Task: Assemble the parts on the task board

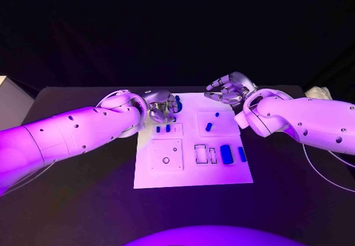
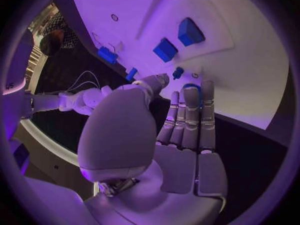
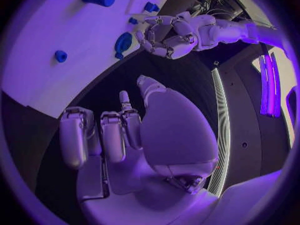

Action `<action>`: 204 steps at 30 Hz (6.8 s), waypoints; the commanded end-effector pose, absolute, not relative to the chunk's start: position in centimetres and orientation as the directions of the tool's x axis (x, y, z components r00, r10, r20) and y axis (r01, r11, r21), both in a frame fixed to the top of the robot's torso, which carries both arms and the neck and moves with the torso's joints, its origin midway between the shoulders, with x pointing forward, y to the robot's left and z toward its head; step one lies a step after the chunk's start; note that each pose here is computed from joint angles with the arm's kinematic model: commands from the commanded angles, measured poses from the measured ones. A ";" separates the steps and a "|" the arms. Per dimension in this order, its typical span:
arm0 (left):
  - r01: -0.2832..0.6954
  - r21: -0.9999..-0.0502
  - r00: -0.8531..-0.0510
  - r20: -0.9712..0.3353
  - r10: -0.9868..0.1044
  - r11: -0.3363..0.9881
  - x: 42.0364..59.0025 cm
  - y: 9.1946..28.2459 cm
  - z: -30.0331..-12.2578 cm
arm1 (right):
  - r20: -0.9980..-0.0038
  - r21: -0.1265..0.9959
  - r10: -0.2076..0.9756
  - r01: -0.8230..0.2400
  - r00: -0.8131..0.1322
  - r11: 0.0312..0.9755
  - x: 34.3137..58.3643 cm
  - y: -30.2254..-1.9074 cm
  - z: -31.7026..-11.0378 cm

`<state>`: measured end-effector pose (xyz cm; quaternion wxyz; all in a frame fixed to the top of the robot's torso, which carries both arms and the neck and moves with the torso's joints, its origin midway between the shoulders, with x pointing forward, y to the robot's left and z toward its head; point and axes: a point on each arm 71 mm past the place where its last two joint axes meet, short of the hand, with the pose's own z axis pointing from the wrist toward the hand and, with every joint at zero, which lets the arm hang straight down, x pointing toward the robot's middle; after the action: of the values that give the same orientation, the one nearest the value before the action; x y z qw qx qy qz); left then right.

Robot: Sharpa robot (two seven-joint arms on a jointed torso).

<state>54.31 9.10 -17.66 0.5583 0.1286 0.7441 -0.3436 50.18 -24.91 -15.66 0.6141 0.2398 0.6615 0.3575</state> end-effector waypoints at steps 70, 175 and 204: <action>0.570 -0.317 -0.356 -0.927 -0.119 0.758 55.2 7.6 -18.8 | -0.639 0.769 0.755 -0.141 -0.144 0.624 50.1 -24.4 -15.6; 0.470 -0.420 -0.471 -0.863 -0.182 0.776 55.5 12.0 -19.0 | -0.641 0.768 0.755 -0.136 -0.139 0.627 50.0 -24.8 -15.6; 0.452 -0.429 -0.449 -0.867 -0.216 0.782 55.6 13.0 -18.8 | -0.645 0.764 0.753 -0.132 -0.131 0.631 50.2 -25.3 -15.6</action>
<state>55.59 12.95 -18.82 0.5175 0.0783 0.7888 -0.3223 50.21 -25.23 -15.66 0.6154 0.2414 0.6607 0.3556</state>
